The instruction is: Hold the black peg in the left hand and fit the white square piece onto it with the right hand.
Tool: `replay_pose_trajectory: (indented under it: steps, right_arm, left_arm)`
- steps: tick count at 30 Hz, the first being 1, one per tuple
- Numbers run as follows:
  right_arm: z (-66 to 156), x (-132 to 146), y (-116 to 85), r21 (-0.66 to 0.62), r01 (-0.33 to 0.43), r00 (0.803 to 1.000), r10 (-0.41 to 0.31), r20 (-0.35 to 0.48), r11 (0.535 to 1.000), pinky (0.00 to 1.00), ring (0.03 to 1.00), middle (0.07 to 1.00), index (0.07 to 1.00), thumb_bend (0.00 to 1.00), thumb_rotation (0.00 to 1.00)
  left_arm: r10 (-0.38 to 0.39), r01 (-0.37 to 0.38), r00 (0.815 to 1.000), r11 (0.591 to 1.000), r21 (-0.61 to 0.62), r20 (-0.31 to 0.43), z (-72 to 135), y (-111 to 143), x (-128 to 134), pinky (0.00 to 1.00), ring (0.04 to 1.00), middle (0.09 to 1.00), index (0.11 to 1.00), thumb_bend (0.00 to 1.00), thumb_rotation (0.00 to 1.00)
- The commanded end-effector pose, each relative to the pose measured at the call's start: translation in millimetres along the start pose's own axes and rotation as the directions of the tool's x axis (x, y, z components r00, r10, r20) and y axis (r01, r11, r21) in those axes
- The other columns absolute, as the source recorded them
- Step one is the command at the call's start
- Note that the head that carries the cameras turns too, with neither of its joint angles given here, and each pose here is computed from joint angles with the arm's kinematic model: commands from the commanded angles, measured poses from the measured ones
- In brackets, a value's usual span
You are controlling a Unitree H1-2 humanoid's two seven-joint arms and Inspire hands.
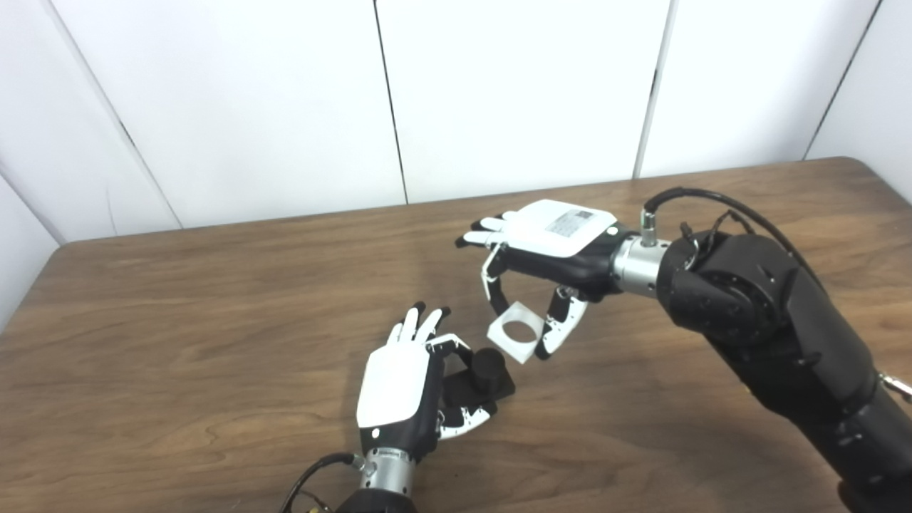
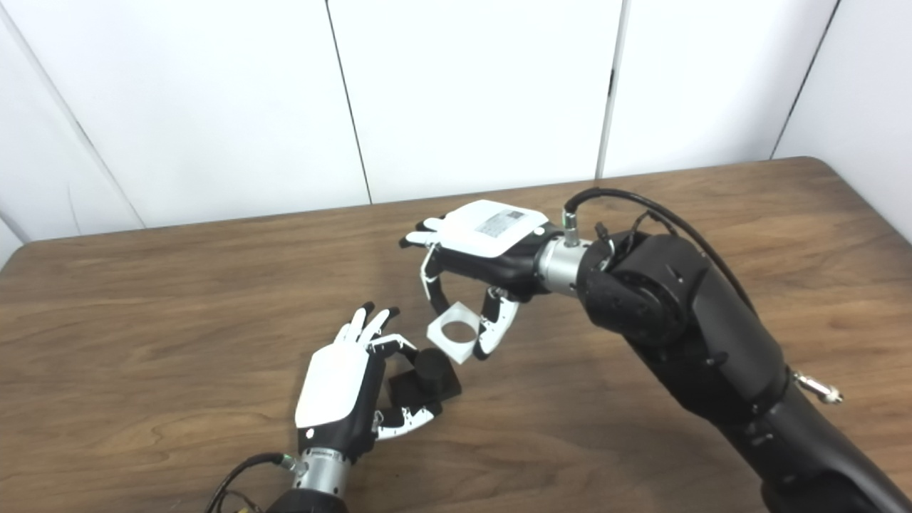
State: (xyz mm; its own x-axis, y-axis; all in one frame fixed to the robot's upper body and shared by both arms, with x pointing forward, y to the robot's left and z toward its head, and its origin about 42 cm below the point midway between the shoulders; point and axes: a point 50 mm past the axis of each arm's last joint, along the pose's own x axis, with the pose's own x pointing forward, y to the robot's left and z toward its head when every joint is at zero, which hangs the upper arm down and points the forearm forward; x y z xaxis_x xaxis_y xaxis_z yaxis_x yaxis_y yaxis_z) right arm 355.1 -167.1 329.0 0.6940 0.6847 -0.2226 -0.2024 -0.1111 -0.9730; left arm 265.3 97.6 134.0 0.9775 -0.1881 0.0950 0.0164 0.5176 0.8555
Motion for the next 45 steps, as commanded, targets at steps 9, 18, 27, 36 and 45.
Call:
replay_pose_trajectory:
  steps: [9,18,27,36,45]
  right_arm:
    - [11.0,10.8,-21.3,-0.04,0.085,0.996,-0.084,0.039,0.996,1.0,1.0,0.97,0.486,0.53,0.14]
    - [14.9,19.0,-13.8,-0.048,0.07,0.996,-0.067,0.058,0.996,1.0,1.0,0.965,0.486,0.52,0.14]
    - [22.3,24.7,-0.4,-0.12,0.058,0.996,-0.048,0.08,0.991,1.0,1.0,0.962,0.489,0.52,0.13]
    - [23.4,28.3,5.2,-0.175,0.024,0.997,-0.01,0.081,0.984,1.0,1.0,0.974,0.49,0.52,0.13]
    - [23.7,32.6,11.2,-0.184,0.025,0.995,-0.006,0.101,0.983,1.0,1.0,0.972,0.489,0.52,0.13]
  left_arm:
    - [-0.059,0.062,0.997,0.996,0.063,-0.051,-9.1,-8.4,-2.8,0.94,0.997,0.916,0.495,0.51,0.07]
    - [-0.058,0.061,0.997,0.996,0.061,-0.049,-4.7,-6.8,-2.3,0.94,1.0,0.922,0.494,0.51,0.07]
    - [-0.063,0.066,0.997,0.996,0.058,-0.048,-1.8,-6.9,-2.0,0.94,1.0,0.924,0.495,0.51,0.07]
    - [-0.044,0.047,0.998,0.997,0.054,-0.047,-1.0,-7.1,-1.4,0.94,0.999,0.918,0.494,0.51,0.07]
    - [-0.04,0.042,0.998,0.998,0.043,-0.048,2.1,-7.4,-1.1,0.96,1.0,0.922,0.494,0.5,0.07]
